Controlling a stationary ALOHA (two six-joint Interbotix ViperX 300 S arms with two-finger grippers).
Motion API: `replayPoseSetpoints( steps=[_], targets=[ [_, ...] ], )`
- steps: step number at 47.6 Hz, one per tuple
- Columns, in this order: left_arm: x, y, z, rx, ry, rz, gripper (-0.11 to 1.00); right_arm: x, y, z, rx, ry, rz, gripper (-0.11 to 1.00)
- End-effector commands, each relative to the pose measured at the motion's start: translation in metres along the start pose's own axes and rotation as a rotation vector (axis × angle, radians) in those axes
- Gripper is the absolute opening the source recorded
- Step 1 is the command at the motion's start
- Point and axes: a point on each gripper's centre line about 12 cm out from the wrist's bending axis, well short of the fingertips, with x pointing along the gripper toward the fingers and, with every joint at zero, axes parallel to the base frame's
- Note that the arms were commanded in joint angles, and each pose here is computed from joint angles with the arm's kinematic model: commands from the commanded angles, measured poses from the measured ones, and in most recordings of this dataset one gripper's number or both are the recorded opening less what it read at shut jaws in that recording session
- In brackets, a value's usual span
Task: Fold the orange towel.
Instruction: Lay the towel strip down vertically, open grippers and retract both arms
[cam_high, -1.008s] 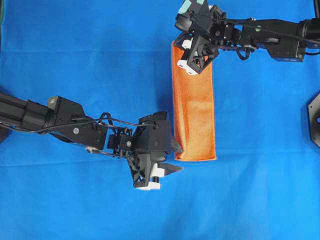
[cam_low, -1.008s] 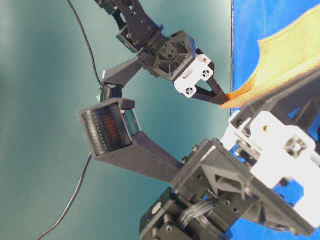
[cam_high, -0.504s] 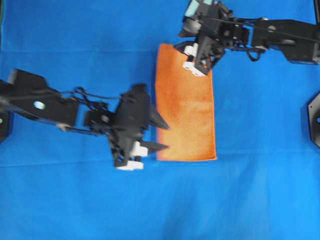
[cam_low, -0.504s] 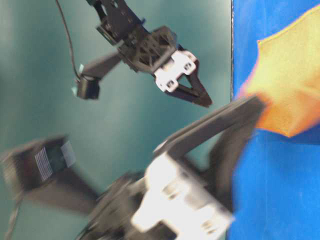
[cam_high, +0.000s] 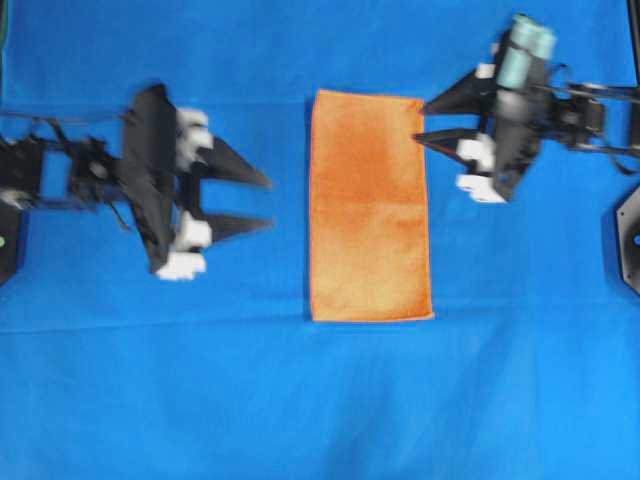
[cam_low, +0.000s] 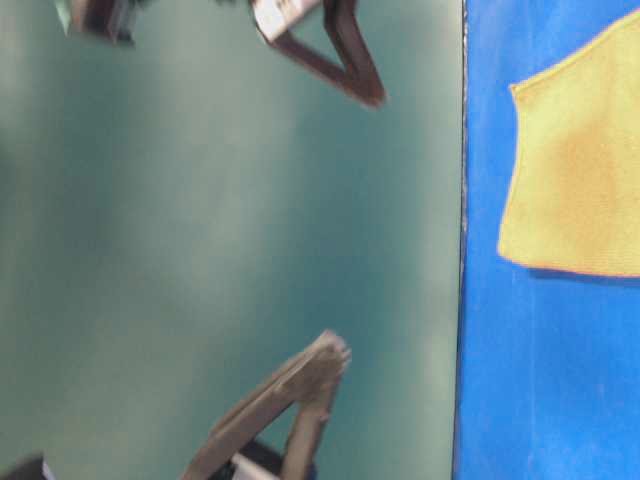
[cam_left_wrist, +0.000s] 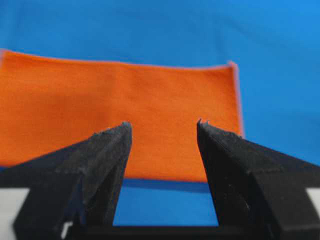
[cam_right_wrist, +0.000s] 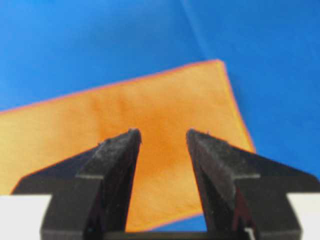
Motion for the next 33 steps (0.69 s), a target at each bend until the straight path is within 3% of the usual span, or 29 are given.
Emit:
replayPoseSetpoints(
  steps=[1,14,33],
  targets=[
    [-0.018,0.005,0.009,0.0,-0.097,0.011,0.48,-0.024,0.01,0.005,0.015,-0.122,0.049,0.5],
    [-0.053,0.012,-0.013,-0.01,-0.237,0.027,0.48,-0.049,0.017,-0.022,0.051,-0.205,0.107,0.5],
    [-0.053,0.013,-0.019,-0.013,-0.246,0.029,0.49,-0.048,0.018,-0.024,0.05,-0.211,0.113,0.5]
  ],
)
